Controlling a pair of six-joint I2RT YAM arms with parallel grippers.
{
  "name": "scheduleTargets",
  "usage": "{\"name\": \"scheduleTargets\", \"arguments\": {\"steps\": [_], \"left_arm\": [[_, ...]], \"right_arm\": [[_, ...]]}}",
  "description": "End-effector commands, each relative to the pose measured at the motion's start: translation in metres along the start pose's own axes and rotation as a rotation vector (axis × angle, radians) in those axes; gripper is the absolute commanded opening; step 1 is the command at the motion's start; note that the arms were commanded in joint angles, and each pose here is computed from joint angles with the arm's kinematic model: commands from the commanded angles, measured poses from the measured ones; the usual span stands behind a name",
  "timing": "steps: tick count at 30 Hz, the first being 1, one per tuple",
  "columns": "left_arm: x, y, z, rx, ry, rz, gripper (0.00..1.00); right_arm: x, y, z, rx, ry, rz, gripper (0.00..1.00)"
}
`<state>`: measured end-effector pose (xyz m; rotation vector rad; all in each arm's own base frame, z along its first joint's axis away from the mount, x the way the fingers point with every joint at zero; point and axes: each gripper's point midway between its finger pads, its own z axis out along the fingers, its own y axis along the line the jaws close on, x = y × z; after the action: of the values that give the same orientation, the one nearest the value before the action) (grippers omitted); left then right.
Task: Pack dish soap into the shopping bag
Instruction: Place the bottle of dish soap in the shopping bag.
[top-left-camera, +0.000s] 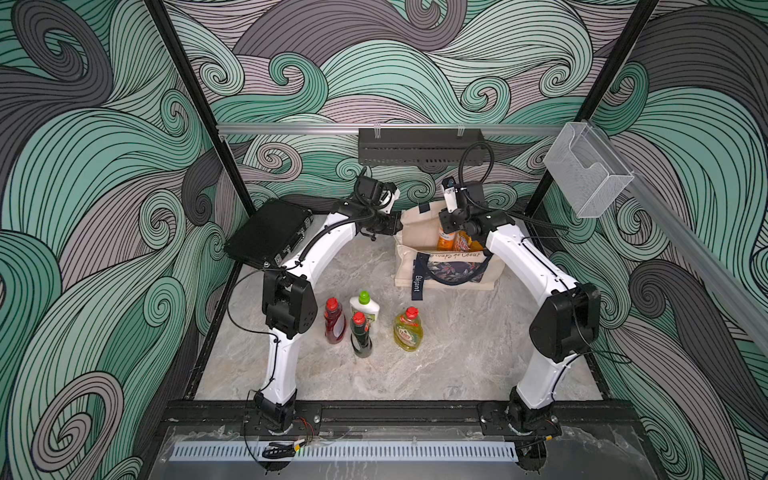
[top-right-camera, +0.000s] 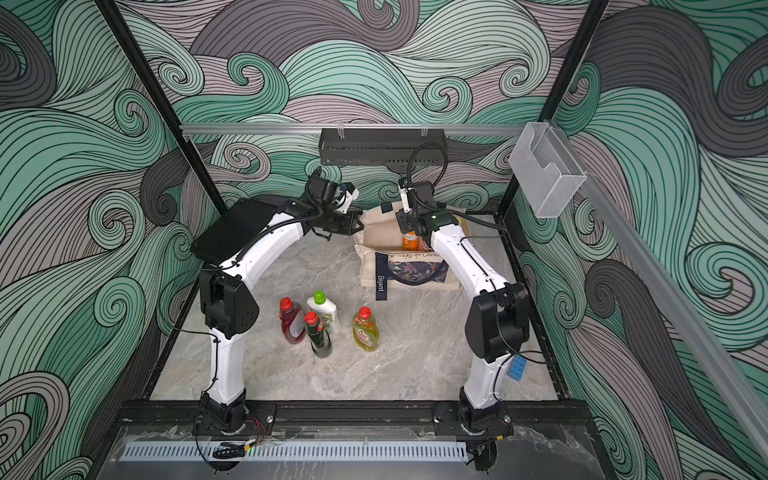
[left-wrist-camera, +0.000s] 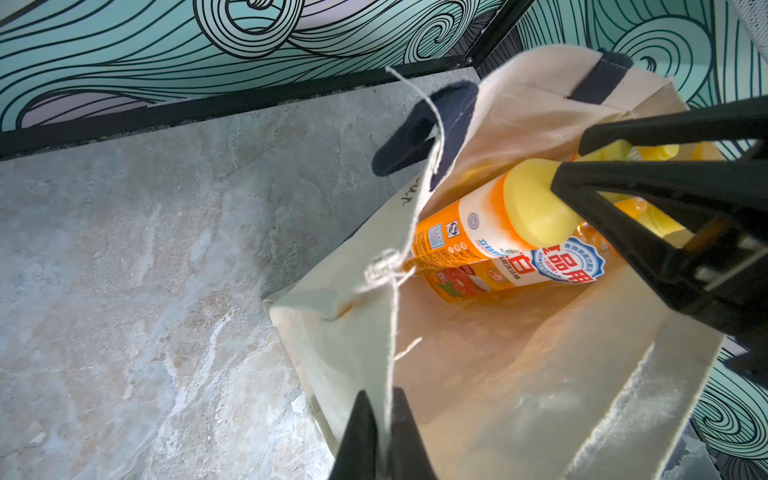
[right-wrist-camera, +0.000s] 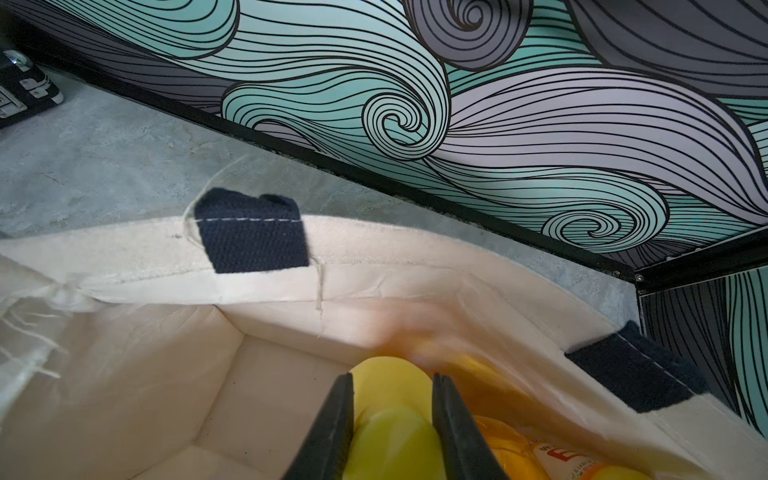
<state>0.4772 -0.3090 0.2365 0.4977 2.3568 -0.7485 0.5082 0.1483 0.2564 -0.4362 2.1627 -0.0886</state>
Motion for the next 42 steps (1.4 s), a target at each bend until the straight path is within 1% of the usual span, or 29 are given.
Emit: {"name": "scheduleTargets", "arguments": {"steps": [1,4,9,24,29,32,34,35,36,38,40,42], "left_arm": [[-0.016,-0.015,-0.022,0.032,-0.055,0.016,0.09],[-0.016,-0.015,-0.022,0.032,-0.054,0.016,0.1],[-0.017,-0.016,-0.023,0.031,-0.058,0.017,0.13],[-0.015,-0.015,-0.022,0.034,-0.047,0.013,0.13],[-0.013,-0.016,-0.019,0.04,-0.042,0.009,0.14],[-0.012,-0.015,-0.018,0.043,-0.04,0.005,0.15],[-0.011,-0.015,-0.017,0.045,-0.036,0.002,0.17],[-0.012,-0.016,-0.017,0.047,-0.038,0.001,0.19],[-0.012,-0.016,-0.018,0.047,-0.04,0.001,0.2],[-0.014,-0.017,-0.019,0.048,-0.045,0.002,0.21],[-0.016,-0.018,-0.023,0.048,-0.053,0.005,0.24],[-0.018,-0.019,-0.025,0.05,-0.063,0.007,0.25]], "right_arm": [[-0.047,-0.044,-0.022,0.15,-0.159,0.019,0.0],[-0.045,-0.046,-0.021,0.152,-0.163,0.027,0.0],[-0.038,-0.045,-0.015,0.14,-0.159,0.048,0.0],[-0.018,-0.044,-0.007,0.144,-0.143,0.088,0.0],[-0.011,-0.044,-0.006,0.148,-0.132,0.096,0.12],[-0.006,-0.042,-0.004,0.145,-0.121,0.096,0.16],[-0.005,-0.043,-0.003,0.146,-0.117,0.097,0.26],[-0.004,-0.042,-0.003,0.144,-0.115,0.097,0.33],[-0.004,-0.042,-0.004,0.145,-0.115,0.098,0.38],[-0.007,-0.043,-0.005,0.144,-0.122,0.098,0.43],[-0.011,-0.043,-0.008,0.142,-0.132,0.099,0.51],[-0.015,-0.043,-0.01,0.135,-0.138,0.101,0.56]]}}
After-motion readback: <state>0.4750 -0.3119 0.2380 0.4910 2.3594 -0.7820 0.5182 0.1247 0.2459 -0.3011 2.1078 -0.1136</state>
